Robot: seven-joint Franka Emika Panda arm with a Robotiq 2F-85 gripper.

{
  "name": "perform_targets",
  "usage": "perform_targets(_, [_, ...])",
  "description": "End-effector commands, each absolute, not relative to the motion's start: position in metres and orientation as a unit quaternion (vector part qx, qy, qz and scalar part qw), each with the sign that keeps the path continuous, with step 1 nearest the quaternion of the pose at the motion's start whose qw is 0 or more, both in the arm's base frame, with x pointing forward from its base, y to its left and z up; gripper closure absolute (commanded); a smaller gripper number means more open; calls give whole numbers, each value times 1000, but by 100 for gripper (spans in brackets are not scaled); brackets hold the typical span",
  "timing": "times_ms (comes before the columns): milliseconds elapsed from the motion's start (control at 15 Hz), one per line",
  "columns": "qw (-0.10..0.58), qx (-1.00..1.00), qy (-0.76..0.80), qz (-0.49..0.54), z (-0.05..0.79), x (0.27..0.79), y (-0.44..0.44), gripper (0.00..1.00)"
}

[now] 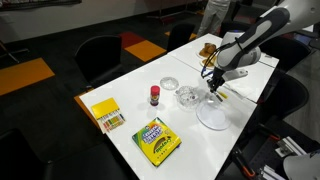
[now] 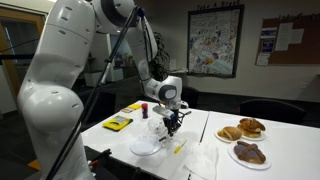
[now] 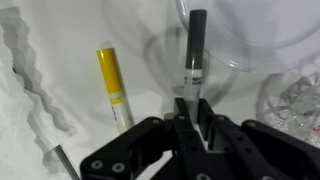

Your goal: Put the black marker on the white plate

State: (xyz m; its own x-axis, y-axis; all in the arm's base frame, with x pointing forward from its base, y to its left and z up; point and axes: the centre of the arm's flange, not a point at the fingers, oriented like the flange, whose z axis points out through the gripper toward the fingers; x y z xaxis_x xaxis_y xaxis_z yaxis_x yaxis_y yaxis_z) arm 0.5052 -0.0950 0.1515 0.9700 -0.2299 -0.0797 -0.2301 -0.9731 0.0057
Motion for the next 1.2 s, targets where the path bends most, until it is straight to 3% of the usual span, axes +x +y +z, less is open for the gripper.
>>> perform_targets(0, [10,-996,69,53,179,485,-56,96])
perform_targets(733, [4,-995,13,98,153,431,28,96])
perform_targets(1133, [-47,-993,34,102,143,416,32,96])
